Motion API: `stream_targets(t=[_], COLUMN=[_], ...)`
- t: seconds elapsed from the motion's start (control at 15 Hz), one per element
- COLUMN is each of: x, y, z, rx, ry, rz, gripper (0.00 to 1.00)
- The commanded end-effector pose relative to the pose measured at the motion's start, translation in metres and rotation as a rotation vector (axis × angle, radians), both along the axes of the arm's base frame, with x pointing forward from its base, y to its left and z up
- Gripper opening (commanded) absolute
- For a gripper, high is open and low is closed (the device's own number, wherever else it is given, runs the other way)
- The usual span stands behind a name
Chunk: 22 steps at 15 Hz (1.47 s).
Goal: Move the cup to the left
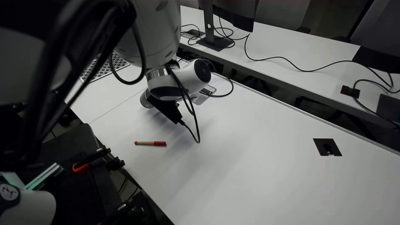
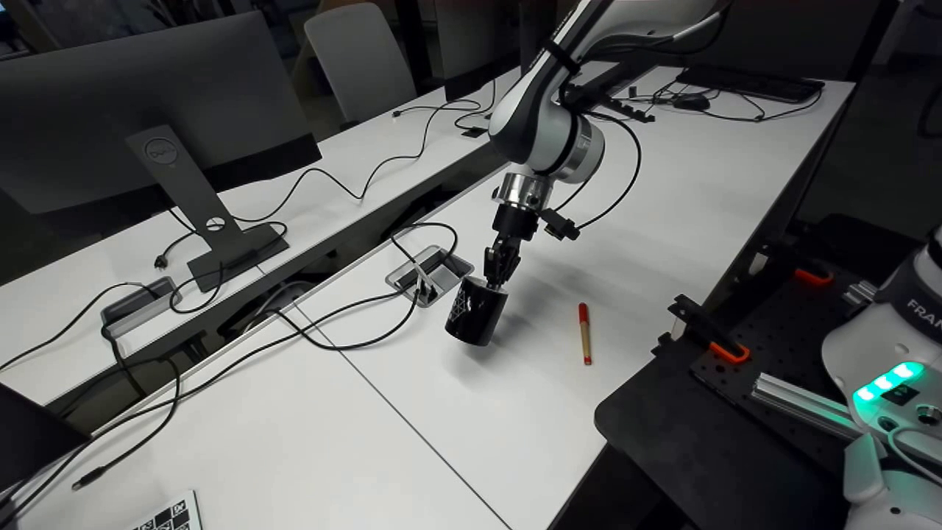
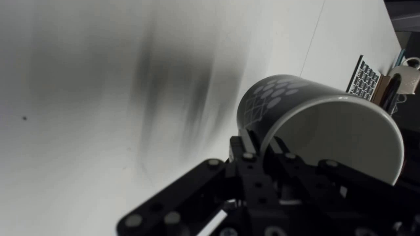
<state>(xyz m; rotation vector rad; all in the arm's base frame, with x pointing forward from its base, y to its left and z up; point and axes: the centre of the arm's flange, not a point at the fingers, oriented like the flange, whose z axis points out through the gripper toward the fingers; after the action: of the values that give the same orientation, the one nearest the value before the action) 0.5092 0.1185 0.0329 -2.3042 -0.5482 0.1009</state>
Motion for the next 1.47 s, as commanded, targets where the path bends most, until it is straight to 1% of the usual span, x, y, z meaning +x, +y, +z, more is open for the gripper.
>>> stream_targets(t=[0.0, 0.13, 0.6, 0.8, 1.07, 1.4], x=[0.011, 0.012, 0.015, 0.016, 0.016, 0.016], y=[0.008, 0.01, 0.007, 0.007, 0.007, 0.008], z=[-0.008, -0.011, -0.025, -0.03, -0.033, -0.039], rx=[-0.01, -0.008, 0.044, 0.049, 0.059, 0.106], ry=[0.016, 0.024, 0.081, 0.096, 0.107, 0.134], rz=[-0.019, -0.017, -0.034, -0.031, -0.008, 0.067], gripper=[0.02, 0.02, 0.02, 0.02, 0.02, 0.02])
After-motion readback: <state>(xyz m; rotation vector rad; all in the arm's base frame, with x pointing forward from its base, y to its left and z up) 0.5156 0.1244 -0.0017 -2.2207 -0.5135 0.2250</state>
